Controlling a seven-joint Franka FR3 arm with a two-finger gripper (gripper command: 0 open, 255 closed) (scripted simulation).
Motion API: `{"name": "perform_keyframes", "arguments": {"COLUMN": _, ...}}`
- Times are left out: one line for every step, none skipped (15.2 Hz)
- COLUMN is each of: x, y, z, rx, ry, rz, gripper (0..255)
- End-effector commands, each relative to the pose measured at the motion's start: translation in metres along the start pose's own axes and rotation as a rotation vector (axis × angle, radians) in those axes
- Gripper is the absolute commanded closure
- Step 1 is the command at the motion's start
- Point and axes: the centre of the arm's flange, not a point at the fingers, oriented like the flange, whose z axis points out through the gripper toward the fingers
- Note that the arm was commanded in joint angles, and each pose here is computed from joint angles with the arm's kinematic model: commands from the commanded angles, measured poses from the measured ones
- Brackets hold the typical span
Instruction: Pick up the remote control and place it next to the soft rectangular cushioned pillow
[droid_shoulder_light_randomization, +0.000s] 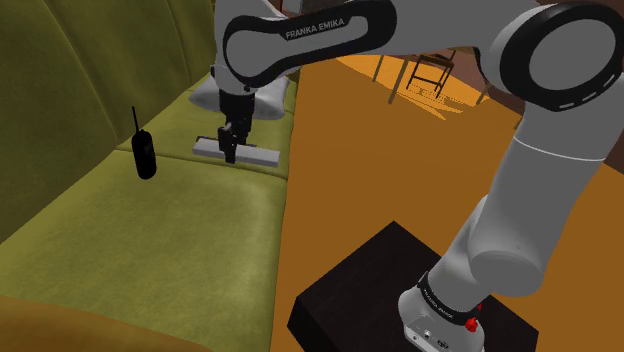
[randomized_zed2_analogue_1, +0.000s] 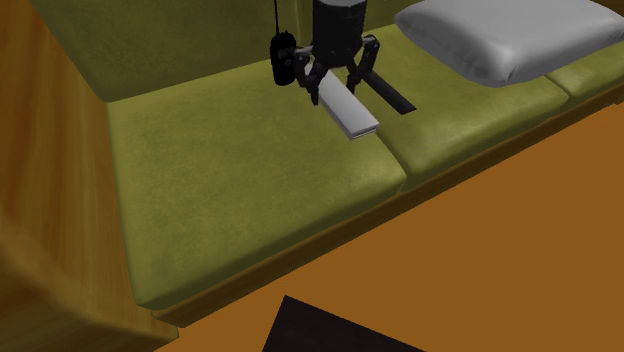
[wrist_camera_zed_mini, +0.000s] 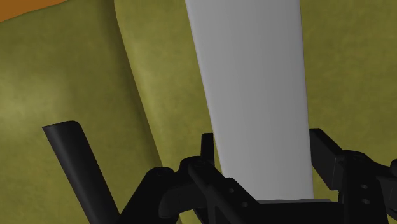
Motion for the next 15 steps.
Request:
{"name": "perform_keyframes", "arguments": {"x": -0.002, "y": -0.001, "z": -0.011, "rx": 0.000, "ry": 0.000, "rz": 0.000, "gripper": 255}}
{"name": "perform_keyframes", "arguments": {"x": -0.002, "y": -0.001, "z": -0.017, "rx": 0.000, "ry": 0.000, "rz": 0.000, "gripper": 255}}
{"name": "perform_keyframes", "arguments": {"x": -0.002, "y": -0.001, "z": -0.022, "rx": 0.000, "ry": 0.000, "rz": 0.000, "gripper": 255}}
{"name": "perform_keyframes", "arguments": {"x": -0.002, "y": -0.001, "z": -0.027, "rx": 0.000, "ry": 0.000, "rz": 0.000, "gripper": 255}}
{"name": "perform_keyframes", "arguments": {"x": -0.002, "y": -0.001, "z": -0.032, "rx": 0.000, "ry": 0.000, "rz": 0.000, "gripper": 255}}
{"name": "perform_keyframes", "arguments": {"x": -0.002, "y": -0.001, "z": -0.038, "rx": 0.000, "ry": 0.000, "rz": 0.000, "gripper": 255}}
{"name": "perform_keyframes", "arguments": {"x": -0.002, "y": -0.001, "z": -0.043, "rx": 0.000, "ry": 0.000, "rz": 0.000, "gripper": 255}}
{"name": "perform_keyframes", "arguments": {"x": -0.002, "y": -0.001, "z": -0.048, "rx": 0.000, "ry": 0.000, "rz": 0.000, "gripper": 255}}
{"name": "perform_keyframes", "arguments": {"x": -0.002, "y": -0.001, "z": -0.054, "rx": 0.000, "ry": 0.000, "rz": 0.000, "gripper": 255}}
{"name": "perform_keyframes", "arguments": {"x": -0.002, "y": -0.001, "z": -0.059, "rx": 0.000, "ry": 0.000, "rz": 0.000, "gripper": 255}}
{"name": "perform_keyframes", "arguments": {"x": -0.002, "y": -0.001, "z": -0.064, "rx": 0.000, "ry": 0.000, "rz": 0.000, "gripper": 255}}
{"name": "perform_keyframes", "arguments": {"x": -0.002, "y": -0.001, "z": -0.069, "rx": 0.000, "ry": 0.000, "rz": 0.000, "gripper": 255}}
{"name": "perform_keyframes", "arguments": {"x": -0.002, "y": -0.001, "z": -0.075, "rx": 0.000, "ry": 0.000, "rz": 0.000, "gripper": 255}}
{"name": "perform_keyframes", "arguments": {"x": -0.002, "y": -0.001, "z": -0.080, "rx": 0.000, "ry": 0.000, "rz": 0.000, "gripper": 255}}
{"name": "perform_keyframes", "arguments": {"x": -0.002, "y": -0.001, "z": -0.085, "rx": 0.000, "ry": 0.000, "rz": 0.000, "gripper": 255}}
